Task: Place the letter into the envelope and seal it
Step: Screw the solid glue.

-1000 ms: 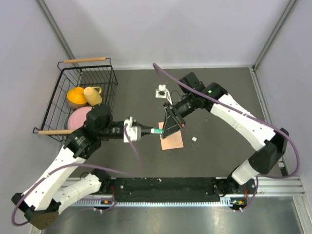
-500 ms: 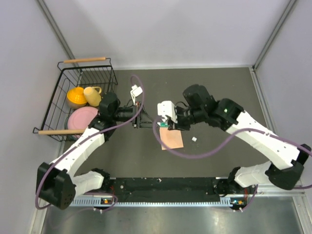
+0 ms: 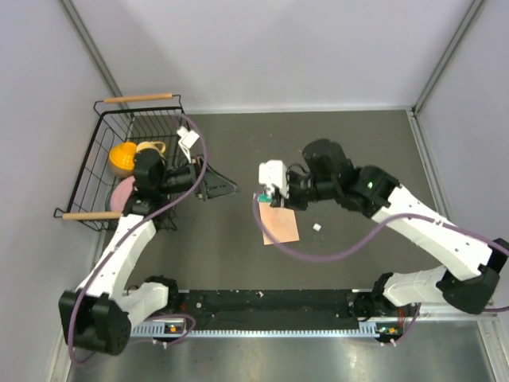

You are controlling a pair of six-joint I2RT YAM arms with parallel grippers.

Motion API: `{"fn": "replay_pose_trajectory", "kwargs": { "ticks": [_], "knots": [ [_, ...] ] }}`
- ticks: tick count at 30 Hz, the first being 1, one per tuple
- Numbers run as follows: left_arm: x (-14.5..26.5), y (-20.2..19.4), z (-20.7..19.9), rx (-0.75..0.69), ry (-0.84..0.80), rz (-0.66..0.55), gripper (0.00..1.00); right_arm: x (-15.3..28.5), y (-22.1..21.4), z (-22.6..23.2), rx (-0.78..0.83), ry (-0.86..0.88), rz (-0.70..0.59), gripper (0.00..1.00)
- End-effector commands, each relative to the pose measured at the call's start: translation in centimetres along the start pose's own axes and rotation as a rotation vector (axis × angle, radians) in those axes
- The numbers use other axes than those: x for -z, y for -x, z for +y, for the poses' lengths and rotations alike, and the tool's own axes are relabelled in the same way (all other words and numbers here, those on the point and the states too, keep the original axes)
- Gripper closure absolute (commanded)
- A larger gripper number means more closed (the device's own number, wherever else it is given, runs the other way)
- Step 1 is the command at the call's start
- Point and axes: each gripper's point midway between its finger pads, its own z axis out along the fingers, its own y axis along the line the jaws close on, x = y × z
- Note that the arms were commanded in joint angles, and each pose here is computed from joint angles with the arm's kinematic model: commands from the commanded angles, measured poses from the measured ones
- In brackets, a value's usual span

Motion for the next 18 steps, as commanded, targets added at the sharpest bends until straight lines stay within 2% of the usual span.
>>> {"fn": "replay_pose_trajectory", "kwargs": {
  "ticks": [1, 2, 4, 5, 6, 8, 11, 13, 18],
  "knots": [
    [2.7, 0.1, -3.4, -0.862, 0.032, 0.028, 0.15, 1.2, 2.6, 2.1, -0.375, 0.288, -0.105, 1.0],
    [3.1, 0.1, -4.1, -1.213, 0.02, 0.03, 0.14, 1.3, 2.7, 2.9, -0.48, 0.343, -0.093, 1.0],
    [3.3, -1.3, -3.4, -1.428, 0.027, 0.062, 0.16, 1.1, 3.3, 3.7, -0.617, 0.491, -0.121, 1.0],
    [3.6, -1.3, -4.1, -1.687, 0.025, 0.062, 0.17, 1.2, 3.5, 4.0, -0.724, 0.541, -0.111, 1.0],
    [3.1, -2.3, -4.2, -1.772, -0.007, 0.085, 0.19, 1.6, 4.5, 4.7, -0.787, 0.649, -0.142, 1.0],
    [3.1, -2.5, -3.1, -1.951, 0.049, 0.145, 0.21, 0.9, 4.4, 4.7, -0.942, 0.745, -0.118, 1.0],
    [1.9, -4.2, -3.0, -2.093, -0.016, 0.245, 0.32, 1.0, 5.2, 4.7, -1.016, 0.833, -0.13, 1.0],
    [1.7, -4.4, -3.0, -2.12, -0.021, 0.26, 0.37, 0.9, 5.6, 4.7, -1.035, 0.877, -0.148, 1.0],
    [1.2, -5.4, -2.8, -2.187, -0.066, 0.304, 0.39, 1.6, 6.2, 5.2, -1.061, 0.966, -0.169, 1.0]
  ]
}}
